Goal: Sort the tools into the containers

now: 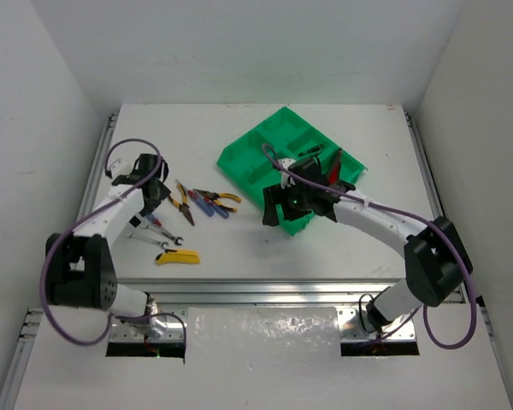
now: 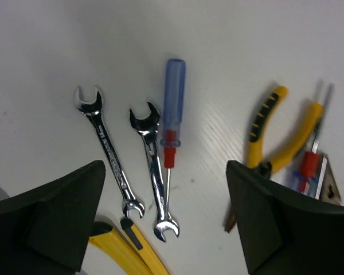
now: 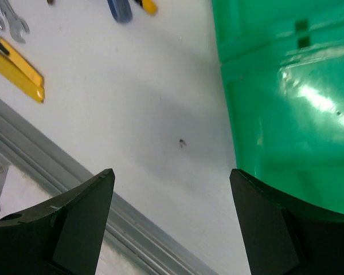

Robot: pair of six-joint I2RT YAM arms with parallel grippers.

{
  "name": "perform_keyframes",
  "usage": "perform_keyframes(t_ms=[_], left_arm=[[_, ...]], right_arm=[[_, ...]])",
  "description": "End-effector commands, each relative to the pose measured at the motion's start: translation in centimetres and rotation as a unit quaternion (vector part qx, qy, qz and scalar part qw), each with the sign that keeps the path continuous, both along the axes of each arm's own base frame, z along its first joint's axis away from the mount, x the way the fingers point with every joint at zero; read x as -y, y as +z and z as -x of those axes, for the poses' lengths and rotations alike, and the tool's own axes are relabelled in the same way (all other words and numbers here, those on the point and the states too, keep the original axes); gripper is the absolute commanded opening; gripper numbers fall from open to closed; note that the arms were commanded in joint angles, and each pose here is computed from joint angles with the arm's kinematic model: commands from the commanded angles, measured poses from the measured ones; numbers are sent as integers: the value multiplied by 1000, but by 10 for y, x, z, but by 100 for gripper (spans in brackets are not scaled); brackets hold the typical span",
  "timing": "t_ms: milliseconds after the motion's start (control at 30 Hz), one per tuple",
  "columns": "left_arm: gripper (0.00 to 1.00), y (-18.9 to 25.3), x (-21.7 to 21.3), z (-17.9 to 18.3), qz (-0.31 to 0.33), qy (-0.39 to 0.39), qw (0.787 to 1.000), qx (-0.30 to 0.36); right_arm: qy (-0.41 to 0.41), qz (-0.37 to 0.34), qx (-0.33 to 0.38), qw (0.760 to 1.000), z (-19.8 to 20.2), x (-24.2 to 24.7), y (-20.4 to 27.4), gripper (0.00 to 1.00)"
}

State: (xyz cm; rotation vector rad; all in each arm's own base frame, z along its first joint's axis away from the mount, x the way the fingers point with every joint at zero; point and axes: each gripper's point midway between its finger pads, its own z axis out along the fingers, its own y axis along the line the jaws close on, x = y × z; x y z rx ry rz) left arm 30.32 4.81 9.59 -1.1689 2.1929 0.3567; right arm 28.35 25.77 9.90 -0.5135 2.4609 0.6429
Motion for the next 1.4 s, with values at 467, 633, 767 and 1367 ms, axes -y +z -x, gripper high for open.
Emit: perform_keyframes(t_ms=[467,633,767,1367], left_arm=[[52,-82,-31,-40,62,66,995,-38],[45,-89,-29,-41,69,60,995,-41],[24,-92,-26,-42,76,57,995,-43],[0,38,26,-65,87,-95,981,148]], right_arm=[[33,-71,28,997,15,-17,16,80],[34,-71,22,997,16,-18,12,79],[36,-75,22,996,17,-19,13,79],[38,-132,22,990,16,-35,32,80]])
